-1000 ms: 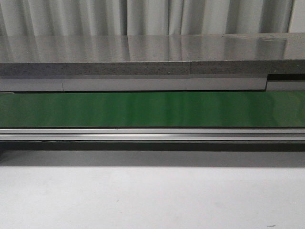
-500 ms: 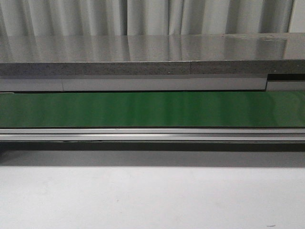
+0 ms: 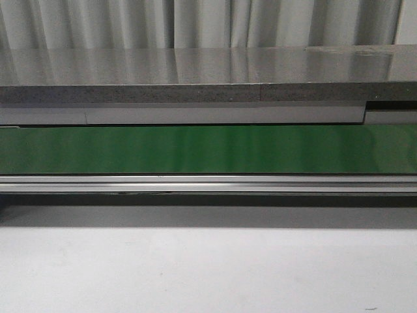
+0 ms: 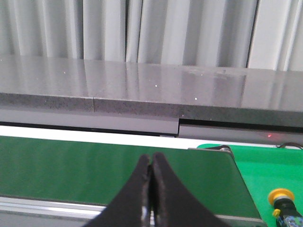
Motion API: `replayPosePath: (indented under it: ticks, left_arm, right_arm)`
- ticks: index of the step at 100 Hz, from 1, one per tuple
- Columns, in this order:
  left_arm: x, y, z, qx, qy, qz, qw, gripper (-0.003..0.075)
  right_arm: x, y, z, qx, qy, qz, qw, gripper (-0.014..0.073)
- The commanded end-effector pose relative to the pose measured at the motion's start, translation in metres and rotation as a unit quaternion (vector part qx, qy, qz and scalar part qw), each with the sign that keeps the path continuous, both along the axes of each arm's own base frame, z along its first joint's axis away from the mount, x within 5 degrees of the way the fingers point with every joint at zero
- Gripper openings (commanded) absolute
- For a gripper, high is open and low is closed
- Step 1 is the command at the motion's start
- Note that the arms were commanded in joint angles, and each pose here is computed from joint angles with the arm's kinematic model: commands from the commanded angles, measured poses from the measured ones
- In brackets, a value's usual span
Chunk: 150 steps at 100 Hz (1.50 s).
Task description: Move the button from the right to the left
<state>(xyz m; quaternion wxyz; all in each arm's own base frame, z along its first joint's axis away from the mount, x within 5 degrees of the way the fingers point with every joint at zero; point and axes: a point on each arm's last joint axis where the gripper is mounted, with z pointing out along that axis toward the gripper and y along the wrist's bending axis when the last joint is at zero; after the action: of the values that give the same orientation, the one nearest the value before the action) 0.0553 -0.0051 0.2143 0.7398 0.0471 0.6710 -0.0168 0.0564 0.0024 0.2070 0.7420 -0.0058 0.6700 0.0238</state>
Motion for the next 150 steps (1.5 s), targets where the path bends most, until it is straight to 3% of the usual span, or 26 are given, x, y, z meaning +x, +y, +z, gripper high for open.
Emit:
replayPosePath:
  ticks: [1,29,52,71,97,140,150]
  left_arm:
    - [-0.002,0.0,-0.005,-0.012,-0.037,-0.001,0.999,0.0005]
    - [-0.002,0.0,-0.005,-0.012,-0.037,-0.001,0.999,0.0005]
    - [-0.002,0.0,-0.005,-0.012,-0.037,-0.001,0.999,0.0005]
    - [-0.002,0.0,-0.005,-0.012,-0.037,-0.001,0.999,0.0005]
    - [-0.002,0.0,-0.005,-0.012,-0.037,-0.001,0.999,0.0005]
    - [-0.002,0.0,-0.005,-0.012,-0.037,-0.001,0.999,0.0005]
    - [-0.002,0.0,-0.005,-0.012,-0.037,-0.001,0.999,0.0005]
  right_arm:
    - [-0.004,0.0,0.016,-0.005,-0.065,0.002,0.998,-0.0068]
    - [-0.014,-0.002,0.06,-0.005,-0.018,-0.008,1.0,-0.0068]
    - [-0.007,-0.004,0.099,-0.007,0.106,-0.019,0.994,-0.0068]
    - [0.018,-0.004,0.126,-0.011,0.237,-0.027,0.971,-0.0068]
    - [0.072,-0.003,0.149,-0.016,0.377,-0.033,0.926,-0.0068]
    - [0.122,0.002,0.129,-0.002,0.459,-0.022,0.888,-0.0066]
    - [0.123,0.002,0.127,0.0,0.467,-0.021,0.884,-0.0017]
